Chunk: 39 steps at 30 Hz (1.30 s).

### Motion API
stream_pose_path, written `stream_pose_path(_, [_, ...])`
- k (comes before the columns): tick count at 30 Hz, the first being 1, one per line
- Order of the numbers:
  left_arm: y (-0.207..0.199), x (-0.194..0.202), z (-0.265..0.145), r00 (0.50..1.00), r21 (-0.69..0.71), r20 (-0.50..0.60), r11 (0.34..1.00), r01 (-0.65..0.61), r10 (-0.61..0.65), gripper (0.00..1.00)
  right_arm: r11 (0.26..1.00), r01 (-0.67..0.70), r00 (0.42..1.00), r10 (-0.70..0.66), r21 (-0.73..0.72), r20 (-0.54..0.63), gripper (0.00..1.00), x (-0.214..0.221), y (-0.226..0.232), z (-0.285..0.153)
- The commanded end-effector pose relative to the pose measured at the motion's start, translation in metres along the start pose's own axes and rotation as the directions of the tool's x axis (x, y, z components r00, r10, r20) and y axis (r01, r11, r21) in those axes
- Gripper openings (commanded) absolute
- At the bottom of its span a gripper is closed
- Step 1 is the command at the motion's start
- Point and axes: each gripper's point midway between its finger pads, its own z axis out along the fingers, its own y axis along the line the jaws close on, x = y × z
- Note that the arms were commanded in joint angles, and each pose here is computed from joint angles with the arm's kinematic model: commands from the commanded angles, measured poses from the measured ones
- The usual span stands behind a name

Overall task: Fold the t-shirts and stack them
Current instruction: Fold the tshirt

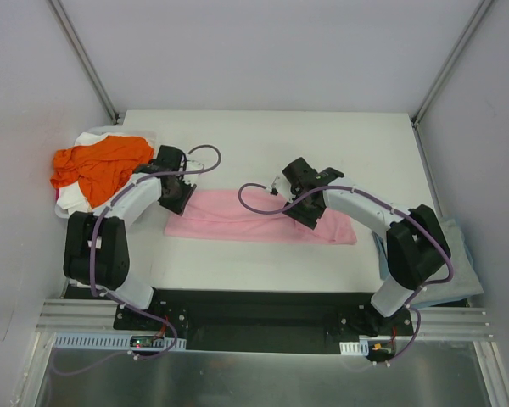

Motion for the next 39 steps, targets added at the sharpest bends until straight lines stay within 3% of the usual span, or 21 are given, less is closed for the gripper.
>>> stream_pose_path(1, [0.002, -0.006, -0.016, 0.999, -0.015, 0.038, 1.000, 0.013, -0.012, 0.26, 1.000, -0.018, 1.000, 0.017, -0.016, -0.015, 0.66, 0.003, 0.003, 0.000])
stream_pose_path(7, [0.011, -0.036, -0.013, 0.998, -0.019, 0.064, 1.000, 0.004, -0.002, 0.26, 0.999, -0.020, 1.000, 0.019, -0.027, -0.023, 0.66, 0.005, 0.005, 0.002])
stream_pose_path(16, [0.016, -0.063, 0.024, 1.000, 0.028, 0.019, 1.000, 0.000, -0.001, 0.28, 1.000, -0.017, 1.000, 0.016, -0.021, -0.026, 0.68, 0.008, 0.005, 0.002])
stream_pose_path(32, [0.013, -0.056, 0.035, 1.000, 0.047, -0.007, 0.999, 0.003, -0.003, 0.29, 0.999, -0.020, 1.000, 0.019, -0.034, -0.019, 0.68, 0.007, 0.006, 0.002])
stream_pose_path(39, [0.008, -0.032, 0.045, 0.998, 0.058, -0.069, 0.998, 0.004, 0.000, 0.28, 0.999, -0.022, 1.000, 0.022, -0.029, -0.018, 0.68, 0.009, 0.005, 0.000])
